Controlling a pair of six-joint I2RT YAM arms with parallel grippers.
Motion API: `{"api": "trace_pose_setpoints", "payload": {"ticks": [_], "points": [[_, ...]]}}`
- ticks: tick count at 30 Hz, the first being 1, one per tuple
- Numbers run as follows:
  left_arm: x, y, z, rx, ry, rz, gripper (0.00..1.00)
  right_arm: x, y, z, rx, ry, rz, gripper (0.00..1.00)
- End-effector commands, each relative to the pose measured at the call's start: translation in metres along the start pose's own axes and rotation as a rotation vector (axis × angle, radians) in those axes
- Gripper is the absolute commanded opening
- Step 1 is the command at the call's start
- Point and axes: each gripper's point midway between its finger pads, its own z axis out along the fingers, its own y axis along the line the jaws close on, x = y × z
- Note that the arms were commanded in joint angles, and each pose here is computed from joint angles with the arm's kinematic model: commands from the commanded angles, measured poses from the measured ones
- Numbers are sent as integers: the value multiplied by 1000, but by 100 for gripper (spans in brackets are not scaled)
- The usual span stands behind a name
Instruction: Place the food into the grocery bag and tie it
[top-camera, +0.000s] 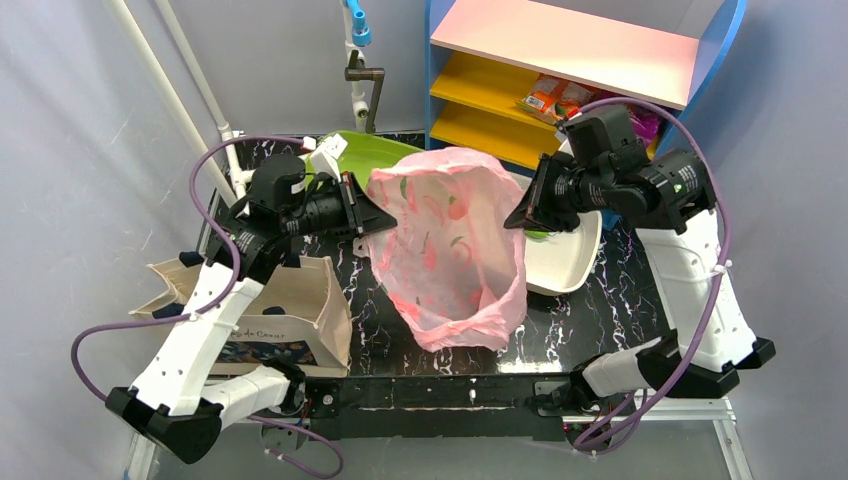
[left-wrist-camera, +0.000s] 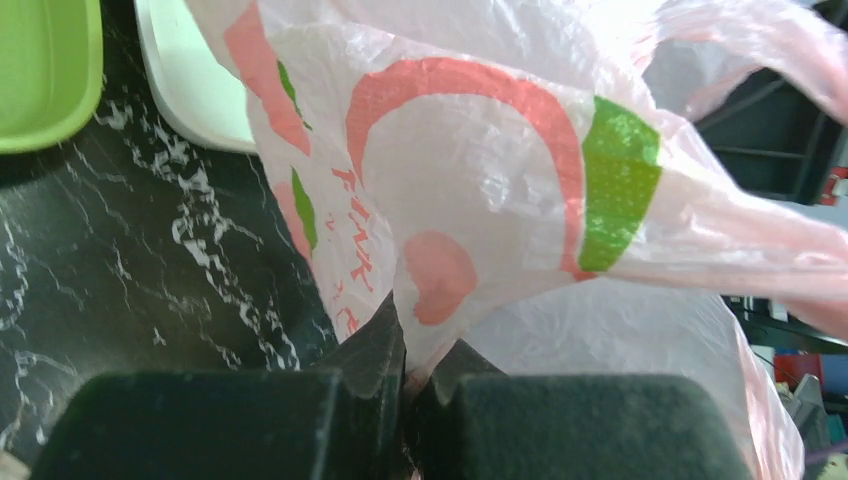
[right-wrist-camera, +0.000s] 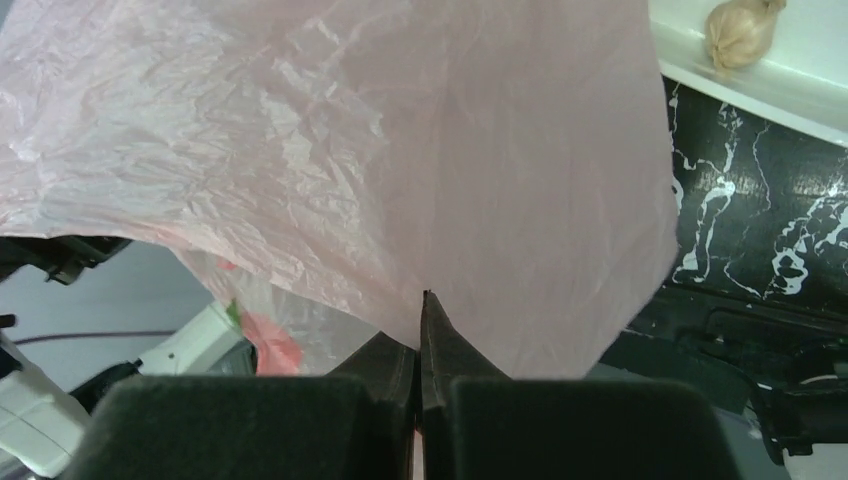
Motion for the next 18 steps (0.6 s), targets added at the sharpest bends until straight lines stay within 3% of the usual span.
{"api": "trace_pose_setpoints", "payload": {"ticks": [1,8,13,14,15,16,18], "points": [[36,-2,-30,-49,140,-60,0,14,0,0,-79,27,-71,1],[67,2,-57,-121,257,-107,0,53,2,24,-202,218,-123,1],[78,5,-70,-172,301,-131,0,77,-5,41,-185,324,-161,1],[88,16,-78,-227,328,-132,0,81,-11,51,-150,341,-174,16],[102,30,-90,-298,360,-116,0,74,-15,57,-116,327,-209,68],[108,38,-93,-326,374,-110,0,67,-15,59,-95,302,-231,76],[126,56,-96,-376,411,-122,0,45,-9,65,-71,230,-289,82]]}}
